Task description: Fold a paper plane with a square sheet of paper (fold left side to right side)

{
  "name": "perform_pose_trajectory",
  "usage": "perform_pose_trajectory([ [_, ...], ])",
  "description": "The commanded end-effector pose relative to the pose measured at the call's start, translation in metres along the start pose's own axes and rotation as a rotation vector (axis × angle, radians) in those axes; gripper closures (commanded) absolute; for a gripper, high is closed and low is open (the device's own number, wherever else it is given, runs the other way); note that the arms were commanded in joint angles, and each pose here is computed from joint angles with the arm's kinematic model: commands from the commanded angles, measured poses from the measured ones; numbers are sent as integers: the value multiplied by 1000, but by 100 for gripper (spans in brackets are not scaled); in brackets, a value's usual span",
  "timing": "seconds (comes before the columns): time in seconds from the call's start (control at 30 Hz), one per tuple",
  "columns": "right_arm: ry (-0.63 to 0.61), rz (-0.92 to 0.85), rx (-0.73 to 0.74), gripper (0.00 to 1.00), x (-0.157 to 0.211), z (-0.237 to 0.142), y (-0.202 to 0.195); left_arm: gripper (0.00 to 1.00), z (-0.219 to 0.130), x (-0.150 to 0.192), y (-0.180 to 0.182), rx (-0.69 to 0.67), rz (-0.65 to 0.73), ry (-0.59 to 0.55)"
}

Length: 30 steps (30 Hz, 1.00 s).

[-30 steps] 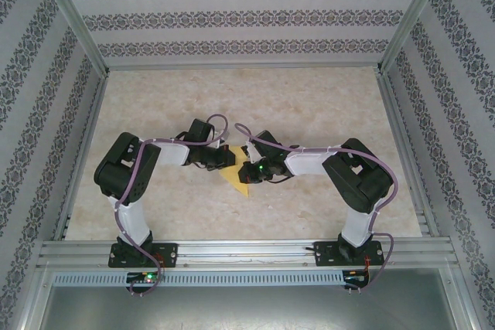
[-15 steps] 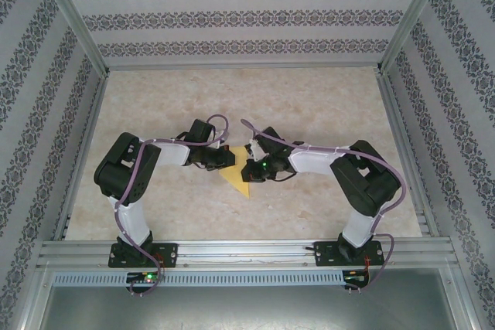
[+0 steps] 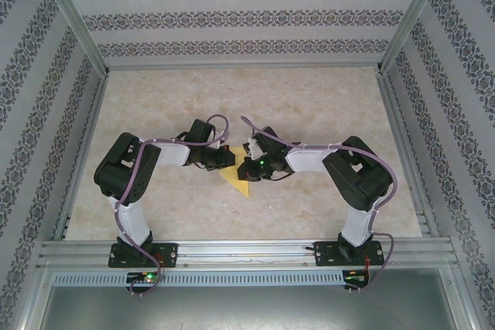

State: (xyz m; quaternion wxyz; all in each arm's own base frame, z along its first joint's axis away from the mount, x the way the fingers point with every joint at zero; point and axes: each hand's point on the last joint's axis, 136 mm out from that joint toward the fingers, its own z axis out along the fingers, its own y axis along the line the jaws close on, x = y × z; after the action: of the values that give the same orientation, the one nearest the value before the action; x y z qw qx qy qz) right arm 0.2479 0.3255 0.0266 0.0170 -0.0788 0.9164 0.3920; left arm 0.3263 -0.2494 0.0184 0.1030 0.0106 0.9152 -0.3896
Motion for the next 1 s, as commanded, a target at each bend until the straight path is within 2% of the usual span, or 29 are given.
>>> perform_pose_trajectory([
  [0.0,0,-22,-28,100,-5,5,13,99,3,20,40,-169,-52,45],
  [0.3,51,21,14,100,17,13,-3,100,2,19,50,-222,-81,35],
  [0.97,105,52,54,100,50,9,-17,100,1,16,59,-241,-104,23],
])
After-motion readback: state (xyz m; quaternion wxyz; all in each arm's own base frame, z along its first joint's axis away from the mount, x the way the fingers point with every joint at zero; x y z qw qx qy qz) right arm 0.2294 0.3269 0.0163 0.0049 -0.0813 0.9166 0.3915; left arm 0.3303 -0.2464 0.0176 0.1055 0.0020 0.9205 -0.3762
